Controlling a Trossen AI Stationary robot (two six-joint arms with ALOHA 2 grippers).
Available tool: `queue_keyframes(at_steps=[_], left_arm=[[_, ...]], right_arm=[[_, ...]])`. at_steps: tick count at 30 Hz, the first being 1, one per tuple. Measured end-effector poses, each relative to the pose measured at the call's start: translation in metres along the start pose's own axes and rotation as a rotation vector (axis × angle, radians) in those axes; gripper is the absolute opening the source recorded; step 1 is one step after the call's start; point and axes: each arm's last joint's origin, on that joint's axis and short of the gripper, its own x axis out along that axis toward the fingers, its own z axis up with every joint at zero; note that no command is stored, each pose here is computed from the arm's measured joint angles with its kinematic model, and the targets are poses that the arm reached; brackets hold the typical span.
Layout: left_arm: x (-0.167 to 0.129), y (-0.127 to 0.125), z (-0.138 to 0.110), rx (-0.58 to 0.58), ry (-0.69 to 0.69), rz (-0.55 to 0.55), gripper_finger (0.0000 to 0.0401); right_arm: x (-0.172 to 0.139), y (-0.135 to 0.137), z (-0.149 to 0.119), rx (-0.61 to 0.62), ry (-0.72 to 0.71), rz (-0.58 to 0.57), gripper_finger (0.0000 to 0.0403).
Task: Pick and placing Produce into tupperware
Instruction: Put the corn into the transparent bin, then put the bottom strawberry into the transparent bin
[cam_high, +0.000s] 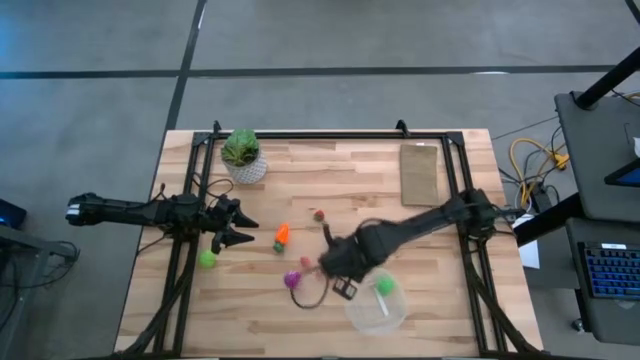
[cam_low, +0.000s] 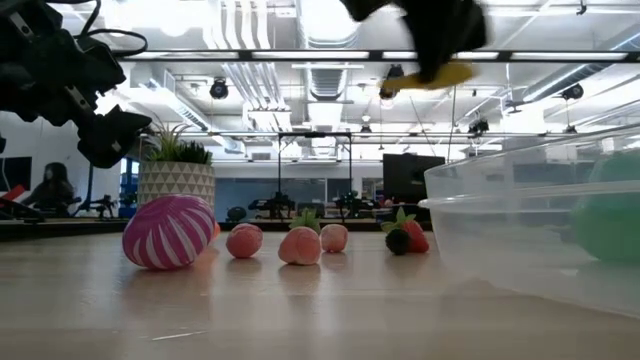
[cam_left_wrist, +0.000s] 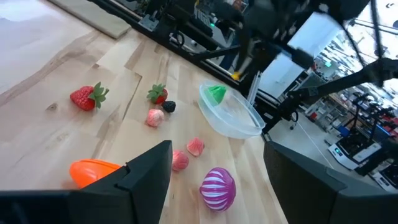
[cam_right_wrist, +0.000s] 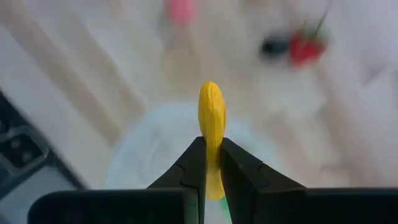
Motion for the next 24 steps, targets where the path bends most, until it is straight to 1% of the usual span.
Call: queue_keyframes(at_steps=[4,6,9,16,18,20,22,24], left_arm=[[0.0,0.0,0.0,0.0,0.0,0.0,0.024],[0.0,0.0,0.0,0.0,0.0,0.0,0.024],[0.0,0.0,0.0,0.0,0.001,0.0,0.024],[0.0,0.0,0.0,0.0,0.001,0.001,0.024],[0.0,0.0,0.0,0.0,0.001,0.0,0.024],[0.0,0.0,0.0,0.0,0.001,0.0,0.024],[0.0,0.0,0.0,0.0,0.0,0.0,0.024],[0.0,0.0,0.0,0.0,-0.001,0.0,0.024]], right_arm=[[0.021,0.014,-0.029,0.097,0.09,0.01,0.0039],[0.03,0.019,-0.039,0.161,0.108,0.016,0.0049],[0.038,0.022,-0.052,0.231,0.129,-0.011,0.0071],[0.057,0.022,-0.075,0.303,0.209,-0.063,0.0122],[0.058,0.021,-0.076,0.323,0.188,-0.078,0.0133],[0.049,0.018,-0.072,0.335,0.121,-0.081,0.0143],[0.03,0.008,-0.058,0.348,0.025,-0.077,0.0152],[0.016,-0.009,-0.041,0.349,-0.041,-0.103,0.016]])
